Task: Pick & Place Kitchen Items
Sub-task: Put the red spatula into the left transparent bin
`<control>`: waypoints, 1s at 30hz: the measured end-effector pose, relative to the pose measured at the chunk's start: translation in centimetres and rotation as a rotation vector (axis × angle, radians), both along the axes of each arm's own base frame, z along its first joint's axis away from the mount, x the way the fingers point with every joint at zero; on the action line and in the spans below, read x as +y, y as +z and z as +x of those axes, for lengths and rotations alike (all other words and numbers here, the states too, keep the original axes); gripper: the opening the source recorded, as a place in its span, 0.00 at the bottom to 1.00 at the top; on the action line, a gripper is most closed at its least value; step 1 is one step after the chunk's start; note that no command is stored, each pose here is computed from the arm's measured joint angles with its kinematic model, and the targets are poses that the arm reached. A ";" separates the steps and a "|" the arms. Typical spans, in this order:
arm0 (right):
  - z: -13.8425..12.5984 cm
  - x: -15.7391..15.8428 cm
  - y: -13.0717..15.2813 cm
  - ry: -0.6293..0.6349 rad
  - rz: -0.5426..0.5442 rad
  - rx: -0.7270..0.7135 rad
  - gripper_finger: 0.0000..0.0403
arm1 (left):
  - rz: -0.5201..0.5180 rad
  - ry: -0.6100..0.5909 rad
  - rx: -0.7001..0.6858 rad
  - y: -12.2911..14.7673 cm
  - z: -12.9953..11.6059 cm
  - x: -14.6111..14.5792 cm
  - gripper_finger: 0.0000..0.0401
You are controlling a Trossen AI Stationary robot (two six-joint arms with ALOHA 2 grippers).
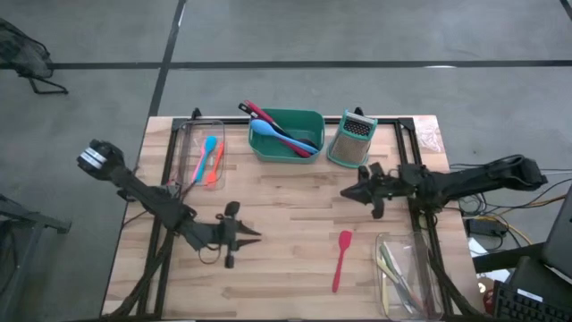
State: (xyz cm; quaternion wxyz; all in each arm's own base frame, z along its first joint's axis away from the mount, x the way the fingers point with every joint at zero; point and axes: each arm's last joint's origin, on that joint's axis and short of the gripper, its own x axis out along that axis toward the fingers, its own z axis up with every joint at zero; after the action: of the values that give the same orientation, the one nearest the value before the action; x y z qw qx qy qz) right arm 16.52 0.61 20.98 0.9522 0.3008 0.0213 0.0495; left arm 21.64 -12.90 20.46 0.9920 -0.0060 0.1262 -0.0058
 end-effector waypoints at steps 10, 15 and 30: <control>6.2 0.3 3.8 -0.050 0.084 0.521 0.03 | -0.097 0.004 -0.036 -2.1 -2.7 1.6 0.17; 8.7 0.6 4.6 -0.120 0.175 0.879 0.12 | -0.102 -0.004 -0.036 -2.3 -2.8 1.6 0.17; 15.4 6.4 -0.3 -0.120 0.284 1.681 0.53 | -0.132 -0.055 -0.043 -2.1 -2.9 1.3 0.17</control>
State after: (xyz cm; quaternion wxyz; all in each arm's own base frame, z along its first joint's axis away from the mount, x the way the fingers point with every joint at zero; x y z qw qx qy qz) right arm 31.91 6.99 20.73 0.5742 0.3548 0.6983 -0.2383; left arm 18.77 -11.61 18.40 0.9914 -0.0681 0.1042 -0.0413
